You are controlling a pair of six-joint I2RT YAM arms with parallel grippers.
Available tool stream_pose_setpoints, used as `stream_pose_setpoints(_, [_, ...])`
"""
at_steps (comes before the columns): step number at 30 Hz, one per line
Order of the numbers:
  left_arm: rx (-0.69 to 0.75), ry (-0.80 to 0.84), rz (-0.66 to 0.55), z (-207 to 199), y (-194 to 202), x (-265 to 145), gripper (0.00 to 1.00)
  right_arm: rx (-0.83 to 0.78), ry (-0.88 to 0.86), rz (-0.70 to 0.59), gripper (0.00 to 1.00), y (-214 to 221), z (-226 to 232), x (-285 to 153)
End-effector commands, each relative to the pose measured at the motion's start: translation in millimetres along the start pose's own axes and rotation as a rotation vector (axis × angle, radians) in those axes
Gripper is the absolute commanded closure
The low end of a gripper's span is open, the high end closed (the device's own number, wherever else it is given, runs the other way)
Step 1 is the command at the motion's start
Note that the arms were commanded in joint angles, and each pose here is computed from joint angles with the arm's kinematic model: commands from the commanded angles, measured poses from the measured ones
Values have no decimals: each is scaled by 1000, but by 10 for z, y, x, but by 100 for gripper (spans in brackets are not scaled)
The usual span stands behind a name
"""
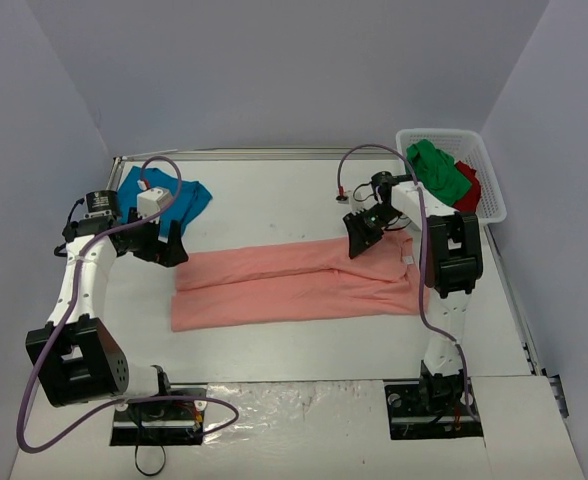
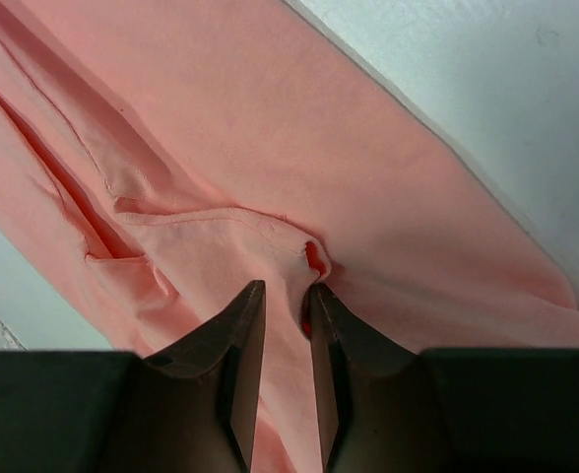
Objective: Fold and stack the t-shirts
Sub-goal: Fold the other side of the tshirt into a rectangle
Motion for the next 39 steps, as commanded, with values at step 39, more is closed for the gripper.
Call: stream_pose_setpoints(39, [19, 7, -68, -48, -77, -107, 5, -99, -54, 155, 96, 679, 768, -30])
Point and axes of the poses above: each gripper's point midway between its finger pads, its own x axis out along the fingers, its own z axis along the line the jaws close on, y = z × x, the point moved 10 cm from there along -x, back along the fingers, and after that the axes turned 14 degrees about x, right-handed, at the moved point
